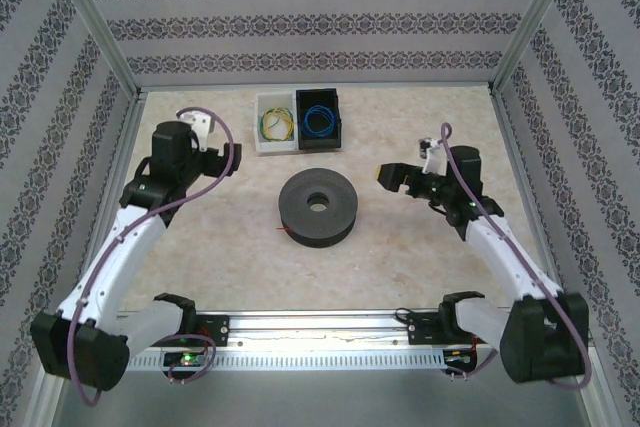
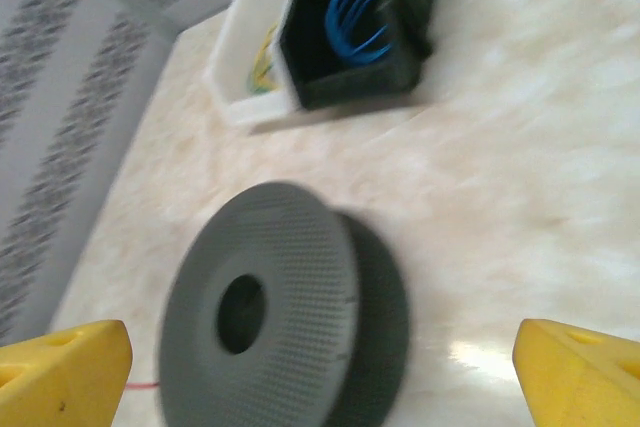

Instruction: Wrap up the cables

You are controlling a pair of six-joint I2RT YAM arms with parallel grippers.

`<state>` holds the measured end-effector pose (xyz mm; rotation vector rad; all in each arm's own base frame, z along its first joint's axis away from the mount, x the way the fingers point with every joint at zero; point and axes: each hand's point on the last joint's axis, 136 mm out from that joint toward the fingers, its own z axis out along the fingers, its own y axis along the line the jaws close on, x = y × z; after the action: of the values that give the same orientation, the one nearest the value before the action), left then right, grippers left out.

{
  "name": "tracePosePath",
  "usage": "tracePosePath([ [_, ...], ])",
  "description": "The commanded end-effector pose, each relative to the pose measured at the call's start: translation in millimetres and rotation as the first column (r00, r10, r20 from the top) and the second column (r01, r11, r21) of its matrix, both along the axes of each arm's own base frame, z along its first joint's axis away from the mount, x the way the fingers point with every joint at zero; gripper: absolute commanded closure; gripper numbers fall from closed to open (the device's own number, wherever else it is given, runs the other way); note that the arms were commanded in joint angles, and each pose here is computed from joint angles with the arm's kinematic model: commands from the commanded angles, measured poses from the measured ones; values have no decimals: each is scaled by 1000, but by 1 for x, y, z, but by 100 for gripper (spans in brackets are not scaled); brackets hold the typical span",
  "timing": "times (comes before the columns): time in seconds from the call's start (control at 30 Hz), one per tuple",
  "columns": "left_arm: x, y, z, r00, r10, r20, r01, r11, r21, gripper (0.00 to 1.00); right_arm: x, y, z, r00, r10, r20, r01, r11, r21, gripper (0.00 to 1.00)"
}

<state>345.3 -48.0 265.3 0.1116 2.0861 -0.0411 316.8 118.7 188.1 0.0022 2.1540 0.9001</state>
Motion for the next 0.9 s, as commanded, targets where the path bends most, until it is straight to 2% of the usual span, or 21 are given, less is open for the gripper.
tracePosePath([
  [0.0,-9,26,1,989,131,68,-131,991,-4,0,5,-55,-8,977,-197,83,213,935,-282,2],
  [0.07,-11,35,-5,978,164,125,-166,986,6,0,11,-79,4,936,-285,209,342,877,-336,2],
  [0.2,-12,51,-30,934,234,269,-246,969,12,0,20,-99,14,840,-303,450,485,790,-375,2],
  [0.3,-13,66,-49,883,305,357,-322,947,-13,0,26,-113,-4,810,-296,506,542,709,-452,2],
  [0.33,-12,69,-60,875,316,367,-335,942,-13,0,28,-114,-11,806,-290,516,547,699,-461,2],
  [0.37,-11,72,-69,872,325,366,-347,938,-6,0,31,-115,-14,802,-288,524,552,694,-463,2],
  [0.5,4,75,-121,920,308,241,-338,936,94,0,41,-110,-47,821,-281,496,529,702,-478,2],
  [0.57,9,75,-137,924,305,231,-336,936,108,0,48,-109,-58,816,-281,505,536,695,-480,2],
  [0.67,17,73,-141,924,288,252,-319,943,92,0,58,-106,-56,804,-264,532,543,690,-479,2],
  [0.77,27,78,-142,917,297,267,-315,949,26,0,67,-107,-75,830,-265,490,517,693,-502,2],
  [0.8,31,79,-148,920,300,253,-308,951,-6,0,70,-110,-72,812,-288,508,544,689,-479,2],
  [0.87,37,80,-162,921,297,252,-304,953,-11,0,69,-113,-79,828,-292,479,523,711,-470,2],
])
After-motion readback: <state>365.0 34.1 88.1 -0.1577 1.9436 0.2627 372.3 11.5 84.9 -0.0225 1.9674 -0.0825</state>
